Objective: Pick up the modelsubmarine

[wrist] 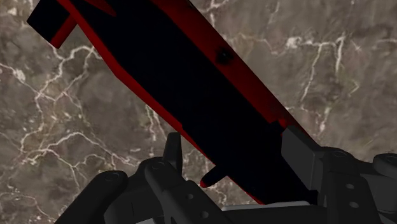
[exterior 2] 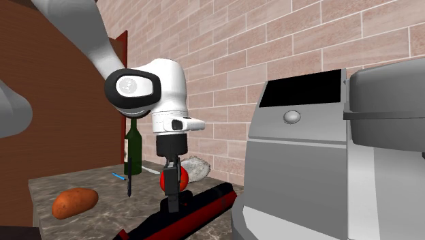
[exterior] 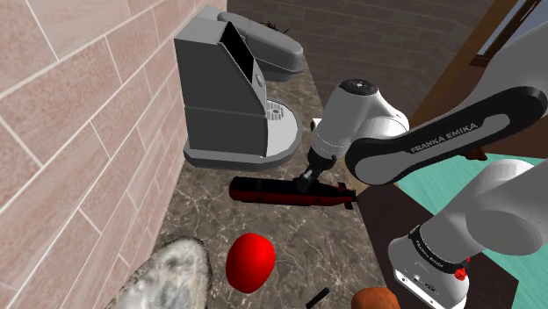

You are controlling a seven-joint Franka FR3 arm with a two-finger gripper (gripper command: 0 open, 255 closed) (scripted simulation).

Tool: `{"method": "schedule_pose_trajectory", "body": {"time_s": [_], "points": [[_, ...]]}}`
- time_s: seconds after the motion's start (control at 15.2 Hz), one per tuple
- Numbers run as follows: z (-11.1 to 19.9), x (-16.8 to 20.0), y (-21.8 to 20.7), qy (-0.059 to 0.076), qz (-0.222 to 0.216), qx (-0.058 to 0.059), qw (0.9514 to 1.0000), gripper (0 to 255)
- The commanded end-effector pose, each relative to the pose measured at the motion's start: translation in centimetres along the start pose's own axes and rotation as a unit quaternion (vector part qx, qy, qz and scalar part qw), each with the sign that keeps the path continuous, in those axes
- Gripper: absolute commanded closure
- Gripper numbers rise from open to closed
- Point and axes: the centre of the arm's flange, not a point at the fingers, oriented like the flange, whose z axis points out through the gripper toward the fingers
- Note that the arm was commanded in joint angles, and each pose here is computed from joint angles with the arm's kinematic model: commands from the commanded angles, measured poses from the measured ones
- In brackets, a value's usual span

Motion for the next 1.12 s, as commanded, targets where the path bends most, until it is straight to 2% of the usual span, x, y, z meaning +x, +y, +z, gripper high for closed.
{"method": "schedule_pose_trajectory", "body": {"time_s": [0.0,0.92,1.06], "points": [[-0.4,0.0,0.0,-0.001,0.0,0.0,1.0,255],[-7.8,0.5,0.4,-0.001,0.0,0.0,1.0,255],[-7.9,0.5,0.4,-0.001,0.0,0.0,1.0,255]]}}
